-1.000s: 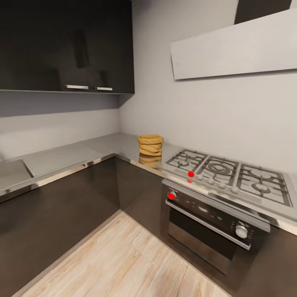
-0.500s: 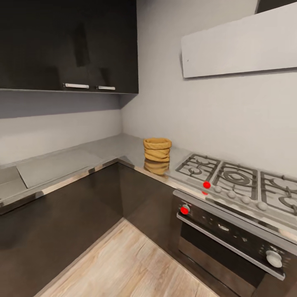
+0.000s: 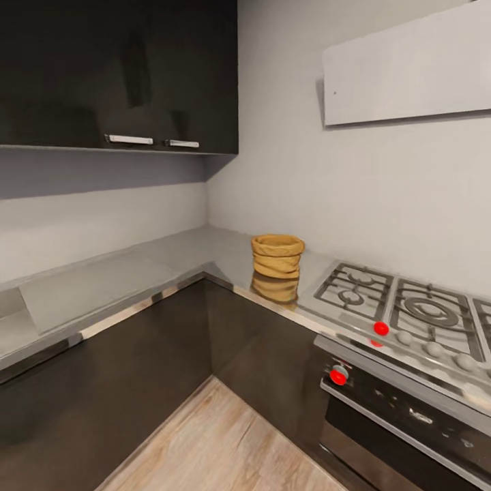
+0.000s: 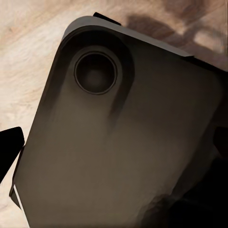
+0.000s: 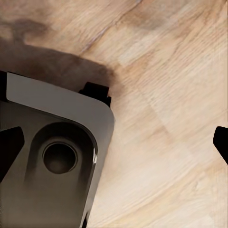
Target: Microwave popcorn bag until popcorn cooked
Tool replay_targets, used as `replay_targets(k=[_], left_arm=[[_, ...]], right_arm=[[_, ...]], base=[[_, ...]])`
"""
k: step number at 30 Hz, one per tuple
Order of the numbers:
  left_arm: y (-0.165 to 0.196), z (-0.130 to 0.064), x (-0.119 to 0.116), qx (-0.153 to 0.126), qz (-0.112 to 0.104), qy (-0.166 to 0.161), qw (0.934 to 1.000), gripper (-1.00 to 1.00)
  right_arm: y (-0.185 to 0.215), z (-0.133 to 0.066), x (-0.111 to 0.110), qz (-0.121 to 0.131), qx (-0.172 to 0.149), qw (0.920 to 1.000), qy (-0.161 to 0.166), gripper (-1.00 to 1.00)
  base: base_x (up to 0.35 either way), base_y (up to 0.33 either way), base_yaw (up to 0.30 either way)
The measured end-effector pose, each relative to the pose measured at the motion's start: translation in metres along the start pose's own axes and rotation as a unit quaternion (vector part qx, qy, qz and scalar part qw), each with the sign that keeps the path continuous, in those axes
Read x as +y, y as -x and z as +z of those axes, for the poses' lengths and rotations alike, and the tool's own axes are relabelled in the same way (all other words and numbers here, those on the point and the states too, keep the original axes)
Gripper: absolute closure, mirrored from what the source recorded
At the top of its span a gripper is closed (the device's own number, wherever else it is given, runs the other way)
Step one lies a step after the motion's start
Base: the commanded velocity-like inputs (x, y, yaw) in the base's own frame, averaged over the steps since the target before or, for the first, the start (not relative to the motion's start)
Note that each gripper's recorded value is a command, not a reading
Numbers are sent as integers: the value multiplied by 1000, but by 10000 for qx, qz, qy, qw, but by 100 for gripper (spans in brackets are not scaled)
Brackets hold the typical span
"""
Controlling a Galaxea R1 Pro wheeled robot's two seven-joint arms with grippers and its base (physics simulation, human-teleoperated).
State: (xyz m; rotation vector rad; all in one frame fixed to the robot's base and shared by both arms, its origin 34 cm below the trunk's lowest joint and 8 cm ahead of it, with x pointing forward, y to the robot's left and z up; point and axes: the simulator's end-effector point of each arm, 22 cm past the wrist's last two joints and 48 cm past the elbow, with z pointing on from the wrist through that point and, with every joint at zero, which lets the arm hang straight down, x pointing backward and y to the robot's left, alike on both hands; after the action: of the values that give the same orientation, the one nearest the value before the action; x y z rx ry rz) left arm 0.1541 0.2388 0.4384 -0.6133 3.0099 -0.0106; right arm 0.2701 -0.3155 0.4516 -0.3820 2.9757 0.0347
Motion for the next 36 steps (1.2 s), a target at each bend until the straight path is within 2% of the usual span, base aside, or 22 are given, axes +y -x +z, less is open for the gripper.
replay_targets(k=[7,13,20,26,36], left_arm=[[0,0,0,-9,1,0,10000,-100],[2,0,2,-39,-129,57,9999,-100],[3,0,2,-50,-157,62,9998,-100],[3,-8,1,-45,-140,56,9999,-100],[5,-10,2,-68,-129,57,9999,-100]], right_arm=[[1,0,3,19,-7,10000,17,-100],[2,0,3,28,-20,10000,17,-100],[3,0,2,29,-36,10000,5,-100],[4,-9,-1,30,-21,10000,-10,-100],[3,-10,-2,26,-2,10000,-9,-100]], base=[[239,201,-45],[15,13,-224],[0,0,-213],[0,0,-9],[0,0,0]])
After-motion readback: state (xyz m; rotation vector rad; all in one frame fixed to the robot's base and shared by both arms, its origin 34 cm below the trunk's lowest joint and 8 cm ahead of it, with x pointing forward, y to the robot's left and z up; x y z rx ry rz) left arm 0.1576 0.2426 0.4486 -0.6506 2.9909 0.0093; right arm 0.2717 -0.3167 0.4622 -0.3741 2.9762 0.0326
